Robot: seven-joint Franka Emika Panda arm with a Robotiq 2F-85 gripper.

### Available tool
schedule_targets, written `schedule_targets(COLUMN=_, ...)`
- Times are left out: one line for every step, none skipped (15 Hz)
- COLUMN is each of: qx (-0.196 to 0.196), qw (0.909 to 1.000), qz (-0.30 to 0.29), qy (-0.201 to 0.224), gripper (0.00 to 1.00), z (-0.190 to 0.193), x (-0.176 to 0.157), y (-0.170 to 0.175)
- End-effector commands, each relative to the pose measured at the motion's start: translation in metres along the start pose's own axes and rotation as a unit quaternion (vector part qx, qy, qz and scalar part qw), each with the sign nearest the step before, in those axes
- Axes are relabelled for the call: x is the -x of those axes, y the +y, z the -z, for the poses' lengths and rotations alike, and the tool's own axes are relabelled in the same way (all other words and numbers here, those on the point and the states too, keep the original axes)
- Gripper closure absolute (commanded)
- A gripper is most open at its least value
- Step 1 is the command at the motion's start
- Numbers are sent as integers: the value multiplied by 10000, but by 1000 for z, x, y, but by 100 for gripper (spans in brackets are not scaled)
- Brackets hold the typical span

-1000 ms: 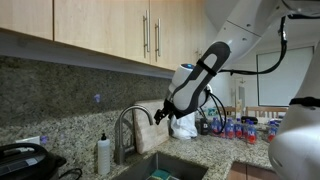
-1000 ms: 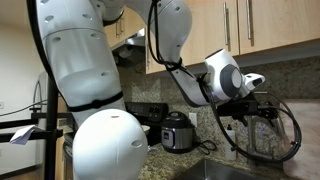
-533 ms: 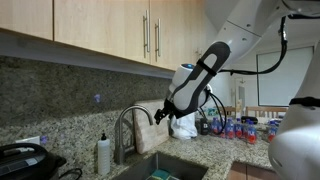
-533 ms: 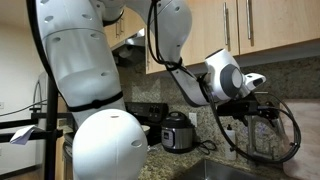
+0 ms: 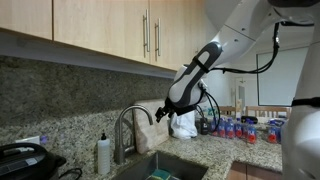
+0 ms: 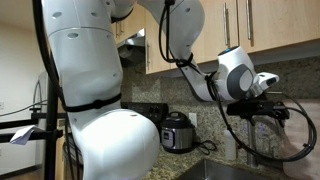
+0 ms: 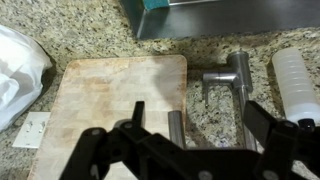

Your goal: Push the faucet to the left

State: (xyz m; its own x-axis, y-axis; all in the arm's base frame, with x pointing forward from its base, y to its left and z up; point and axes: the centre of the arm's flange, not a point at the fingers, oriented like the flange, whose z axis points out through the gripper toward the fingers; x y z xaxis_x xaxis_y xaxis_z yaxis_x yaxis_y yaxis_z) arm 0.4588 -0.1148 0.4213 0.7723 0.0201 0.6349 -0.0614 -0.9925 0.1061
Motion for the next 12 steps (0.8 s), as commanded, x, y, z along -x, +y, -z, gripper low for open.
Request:
schedule_targets(qx=-258, qw=9987, qz=449, qy=-5, gripper=0, z=-4, x=-22, y=30)
schedule_targets(qx=-309, qw=9978, qz=584, qy=-16, gripper=0, z=-2, x=-24, y=32)
schedule_targets(qx=-408, qw=9968, qz=692, qy=-17, gripper=0, z=-5, x=-26, y=36)
schedule_targets(qx=-520, qw=9955, qz=794, qy=7, gripper=0, z=-8, x=-27, y=42)
schedule_targets(qx=-634, qw=9939, qz=900, qy=19, gripper=0, z=-11, x=-28, y=45)
schedule_targets(qx=-784, qw=9915, qz=1034, qy=37, gripper=0, z=-16, x=-28, y=50)
schedule_targets(qx=-909, qw=9892, qz=1152, qy=43, gripper=0, z=-20, x=-29, y=53)
schedule_targets(qx=-1045, qw=9860, qz=1294, qy=68, gripper=0, z=-25, x=-29, y=56)
schedule_targets(qx=-1142, qw=9833, qz=1415, qy=94, gripper=0, z=-28, x=-29, y=59)
schedule_targets(qx=-1264, qw=9796, qz=1556, qy=157, gripper=0, z=-32, x=-30, y=62)
schedule_targets(qx=-1342, qw=9766, qz=1663, qy=215, gripper=0, z=-34, x=-29, y=67)
schedule_targets(qx=-1435, qw=9733, qz=1769, qy=291, gripper=0, z=-37, x=-29, y=73)
